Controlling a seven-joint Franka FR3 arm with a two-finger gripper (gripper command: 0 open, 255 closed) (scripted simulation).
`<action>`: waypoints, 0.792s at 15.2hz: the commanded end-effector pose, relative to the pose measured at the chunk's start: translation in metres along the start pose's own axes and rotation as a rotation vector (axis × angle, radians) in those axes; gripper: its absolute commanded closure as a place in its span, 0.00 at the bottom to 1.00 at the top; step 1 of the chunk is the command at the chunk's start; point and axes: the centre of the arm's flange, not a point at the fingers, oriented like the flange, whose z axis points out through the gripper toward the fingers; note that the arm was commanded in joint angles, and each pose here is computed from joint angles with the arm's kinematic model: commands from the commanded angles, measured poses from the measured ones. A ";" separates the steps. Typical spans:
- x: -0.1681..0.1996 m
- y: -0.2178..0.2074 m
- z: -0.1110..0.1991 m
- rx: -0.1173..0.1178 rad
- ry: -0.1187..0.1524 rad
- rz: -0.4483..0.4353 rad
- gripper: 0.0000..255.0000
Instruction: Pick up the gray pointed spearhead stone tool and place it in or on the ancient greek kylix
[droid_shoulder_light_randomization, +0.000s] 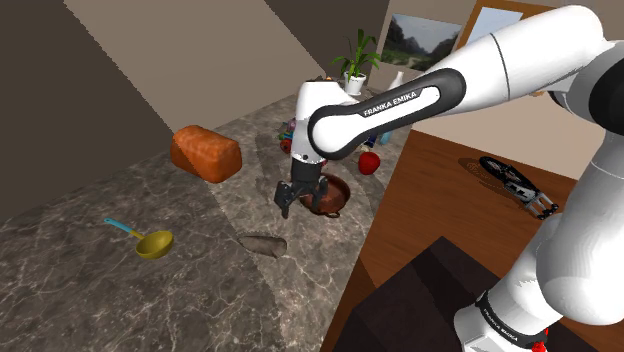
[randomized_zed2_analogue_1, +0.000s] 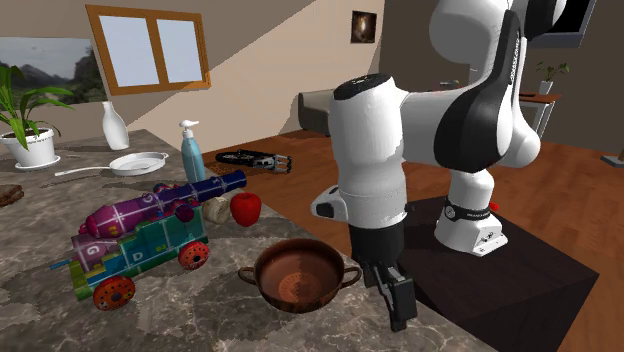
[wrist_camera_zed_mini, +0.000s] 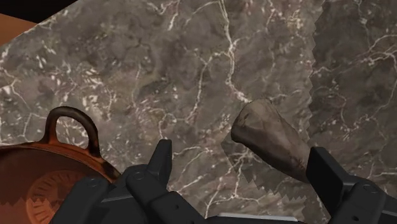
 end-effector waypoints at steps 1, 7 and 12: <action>0.000 0.000 0.011 0.001 0.000 0.000 0.00; 0.000 0.000 0.025 0.001 0.000 0.000 0.00; 0.000 0.000 0.025 0.001 0.000 0.000 1.00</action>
